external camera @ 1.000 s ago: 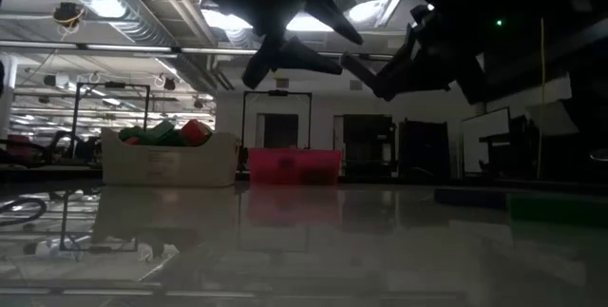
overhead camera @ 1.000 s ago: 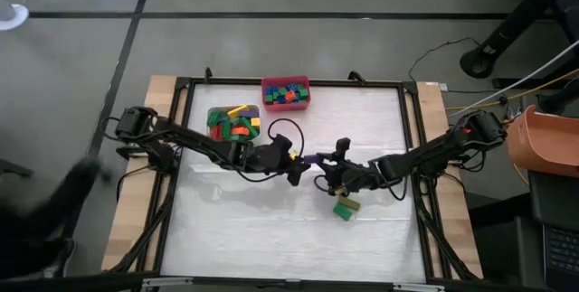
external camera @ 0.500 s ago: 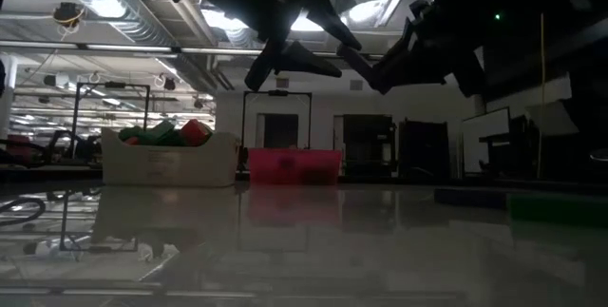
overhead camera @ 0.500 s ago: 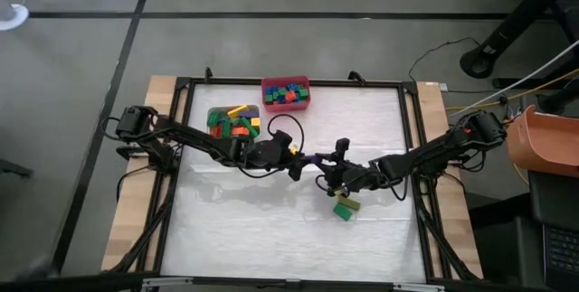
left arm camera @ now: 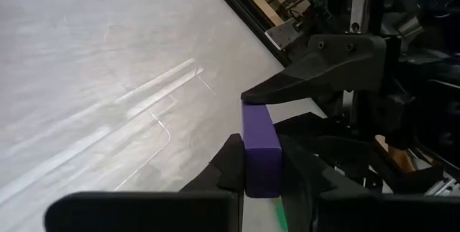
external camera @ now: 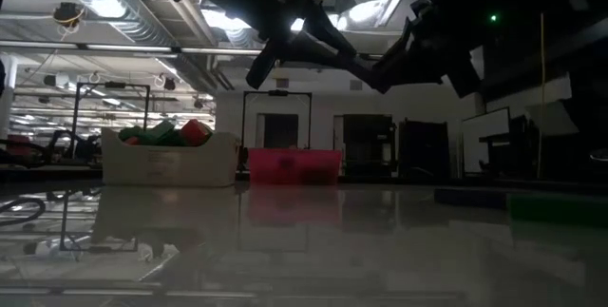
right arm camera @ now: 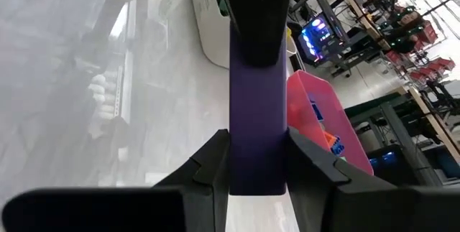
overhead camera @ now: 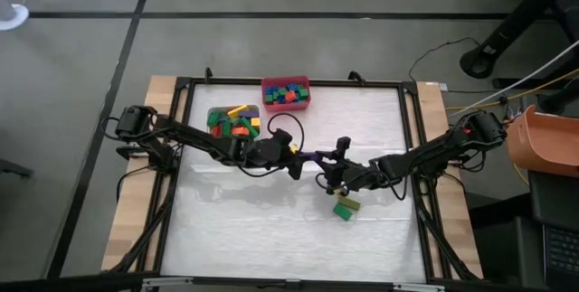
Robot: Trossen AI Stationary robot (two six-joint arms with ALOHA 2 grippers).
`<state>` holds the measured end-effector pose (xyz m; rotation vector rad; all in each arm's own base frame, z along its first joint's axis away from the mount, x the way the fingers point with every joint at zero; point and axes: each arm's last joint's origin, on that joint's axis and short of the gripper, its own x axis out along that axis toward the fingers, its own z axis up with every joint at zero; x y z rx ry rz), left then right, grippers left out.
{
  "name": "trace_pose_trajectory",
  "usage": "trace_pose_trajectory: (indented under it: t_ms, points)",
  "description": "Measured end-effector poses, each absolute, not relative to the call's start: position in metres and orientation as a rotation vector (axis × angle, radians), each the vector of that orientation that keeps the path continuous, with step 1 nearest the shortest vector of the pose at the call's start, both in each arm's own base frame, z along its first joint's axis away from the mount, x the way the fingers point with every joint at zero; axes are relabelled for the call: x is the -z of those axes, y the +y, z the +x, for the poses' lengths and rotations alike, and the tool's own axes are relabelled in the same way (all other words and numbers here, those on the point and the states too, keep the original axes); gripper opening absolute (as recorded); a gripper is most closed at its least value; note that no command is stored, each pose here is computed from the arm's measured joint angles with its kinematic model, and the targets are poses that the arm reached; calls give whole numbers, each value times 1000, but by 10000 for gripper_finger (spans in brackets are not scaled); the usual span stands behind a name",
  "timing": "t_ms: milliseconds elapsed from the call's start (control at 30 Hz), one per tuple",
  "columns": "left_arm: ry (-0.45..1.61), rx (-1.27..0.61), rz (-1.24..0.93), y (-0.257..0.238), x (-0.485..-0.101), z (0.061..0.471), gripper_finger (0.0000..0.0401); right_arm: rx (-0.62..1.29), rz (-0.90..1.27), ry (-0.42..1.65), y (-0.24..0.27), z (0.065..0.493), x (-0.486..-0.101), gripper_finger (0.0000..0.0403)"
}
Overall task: Sort blocks by size
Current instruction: Put the large violet wooden block into the white bin
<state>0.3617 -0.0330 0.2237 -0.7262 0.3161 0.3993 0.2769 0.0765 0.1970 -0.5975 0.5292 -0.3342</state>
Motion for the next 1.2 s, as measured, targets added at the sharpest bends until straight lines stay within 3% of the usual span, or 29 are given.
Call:
trace_pose_trajectory:
  t_ms: [200,533,767,933,1200]
  points:
    - [327,-397,-703,-33,-223,361,39,306,-588,527,77,277,-197,117]
    - [410,-444,-586,-16,-230,349,41,228,-557,501,80,279,-199,215]
    - [547,-615,-519,15,-255,306,43,14,-543,515,85,278,-196,231]
    - [649,-836,-427,32,-274,259,41,-184,-468,524,91,277,-193,231]
    - [798,-1061,-385,43,-282,208,49,-228,-439,548,91,275,-190,232]
